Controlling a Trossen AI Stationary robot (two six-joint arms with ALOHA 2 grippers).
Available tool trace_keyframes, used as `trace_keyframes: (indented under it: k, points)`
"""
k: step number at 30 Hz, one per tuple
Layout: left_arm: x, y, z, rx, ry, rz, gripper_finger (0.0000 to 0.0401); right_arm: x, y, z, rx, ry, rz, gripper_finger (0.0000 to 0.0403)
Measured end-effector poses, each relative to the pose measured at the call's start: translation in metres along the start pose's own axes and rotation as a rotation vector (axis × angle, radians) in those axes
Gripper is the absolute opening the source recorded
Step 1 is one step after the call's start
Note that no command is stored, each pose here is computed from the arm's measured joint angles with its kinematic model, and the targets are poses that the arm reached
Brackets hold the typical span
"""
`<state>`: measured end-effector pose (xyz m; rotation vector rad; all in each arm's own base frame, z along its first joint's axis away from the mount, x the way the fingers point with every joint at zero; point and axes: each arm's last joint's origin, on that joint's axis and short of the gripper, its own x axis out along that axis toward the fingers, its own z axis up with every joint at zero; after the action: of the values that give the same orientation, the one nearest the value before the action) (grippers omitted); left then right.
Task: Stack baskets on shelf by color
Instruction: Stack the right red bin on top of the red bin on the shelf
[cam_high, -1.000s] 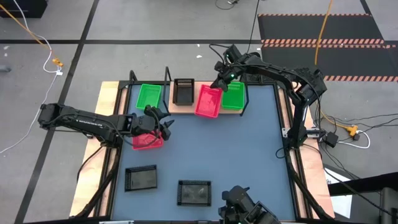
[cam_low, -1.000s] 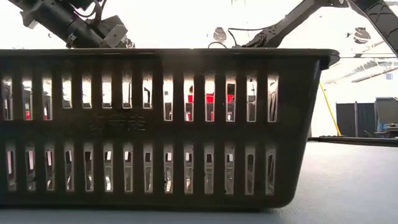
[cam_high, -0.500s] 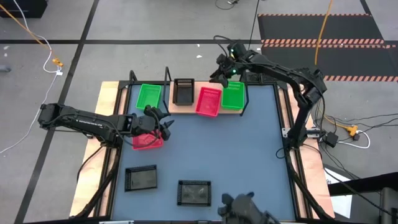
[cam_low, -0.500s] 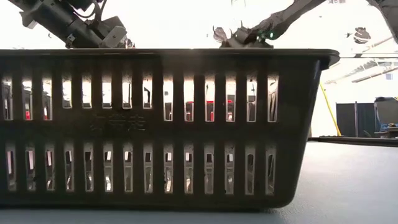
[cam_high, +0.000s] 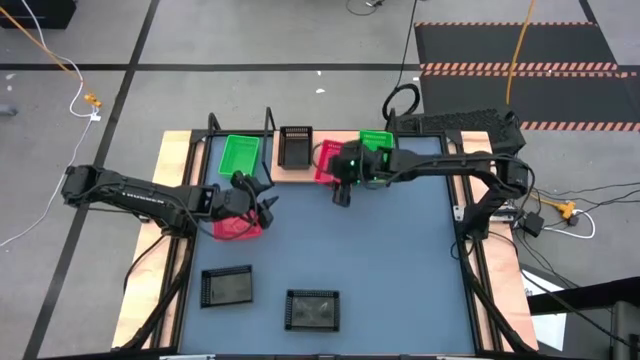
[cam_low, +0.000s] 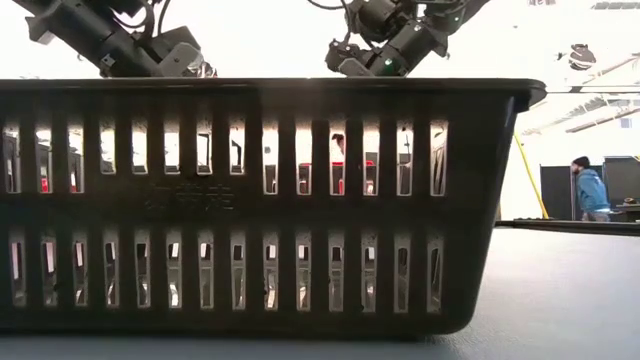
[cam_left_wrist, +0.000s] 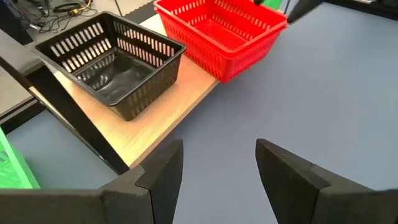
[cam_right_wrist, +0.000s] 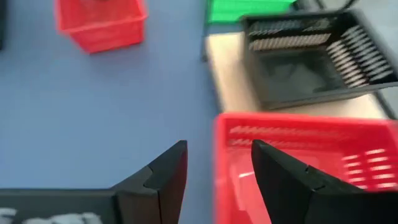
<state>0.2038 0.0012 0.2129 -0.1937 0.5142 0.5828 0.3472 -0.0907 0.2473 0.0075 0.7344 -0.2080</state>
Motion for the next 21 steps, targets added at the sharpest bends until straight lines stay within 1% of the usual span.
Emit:
trace_keyframes:
  k: [7, 13, 17, 21]
  points:
    - [-0.001, -0.002, 0.0, 0.002, -0.005, -0.013, 0.0202, 0.014, 0.003, -0.008, -0.023, 0.041, 0.021, 0.0191]
    - [-0.001, -0.002, 0.0, 0.013, -0.01, -0.003, 0.0202, 0.033, 0.0, -0.019, -0.049, 0.099, 0.032, 0.0181]
    - [-0.001, -0.002, 0.0, 0.017, -0.008, -0.001, 0.0202, 0.034, -0.001, -0.02, -0.077, 0.103, 0.032, 0.0155]
    - [-0.001, -0.002, -0.001, 0.026, -0.005, 0.001, 0.0202, 0.034, -0.007, -0.022, -0.088, 0.115, 0.027, 0.01]
